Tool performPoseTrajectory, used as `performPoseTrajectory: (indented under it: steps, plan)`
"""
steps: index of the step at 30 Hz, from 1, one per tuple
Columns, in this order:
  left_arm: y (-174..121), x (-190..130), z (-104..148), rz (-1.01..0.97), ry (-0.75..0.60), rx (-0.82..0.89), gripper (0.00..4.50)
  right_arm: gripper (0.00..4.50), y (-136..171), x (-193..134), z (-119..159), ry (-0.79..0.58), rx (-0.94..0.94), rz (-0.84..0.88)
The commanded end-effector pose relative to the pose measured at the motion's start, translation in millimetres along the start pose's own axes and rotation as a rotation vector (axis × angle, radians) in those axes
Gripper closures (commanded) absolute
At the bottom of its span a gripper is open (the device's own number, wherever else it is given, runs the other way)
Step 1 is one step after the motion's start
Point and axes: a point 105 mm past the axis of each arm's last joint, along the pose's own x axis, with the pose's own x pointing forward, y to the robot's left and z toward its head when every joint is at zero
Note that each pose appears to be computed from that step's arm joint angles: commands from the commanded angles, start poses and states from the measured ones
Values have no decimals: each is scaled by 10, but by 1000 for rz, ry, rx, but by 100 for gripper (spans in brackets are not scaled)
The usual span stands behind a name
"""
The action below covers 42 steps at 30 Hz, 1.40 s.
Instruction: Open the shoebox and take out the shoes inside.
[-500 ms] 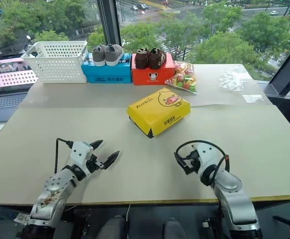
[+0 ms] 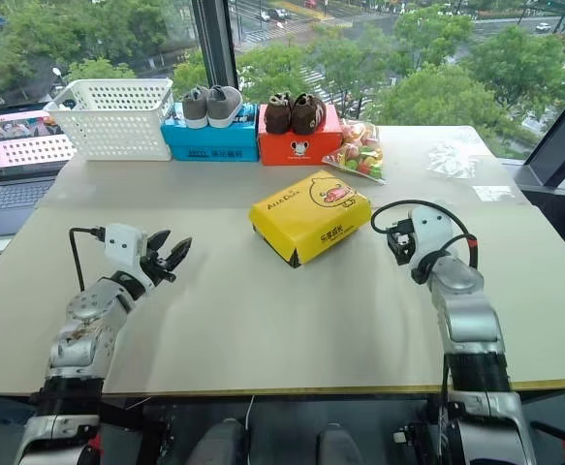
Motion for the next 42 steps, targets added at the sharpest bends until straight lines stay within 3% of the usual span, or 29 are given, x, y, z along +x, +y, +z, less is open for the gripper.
performPoseTrajectory:
  steps: [1,3,5,9,15,28,34,42]
  plan:
    - [82,206,285,46,-83,101,387,313,-143,191,300,-83,-113,-61]
    - [95,318,310,65,-91,219,450,386,-193,301,335,-82,-153,-80]
    - [67,418,297,60,-86,328,450,444,-250,394,376,-84,-203,-104]
    - [99,641,368,125,-106,350,450,444,-342,546,444,-64,-272,-163]
    - [22,847,400,115,-78,414,450,444,-199,651,540,-82,-272,-141]
    - [-733,1150,481,-52,-96,489,450,444,269,734,748,-172,-288,4]
    - [-924,1156,429,-128,-99,497,450,444,662,742,748,-182,-225,191]
    - [-858,1134,458,-142,-107,496,450,444,981,711,718,-153,-137,384]
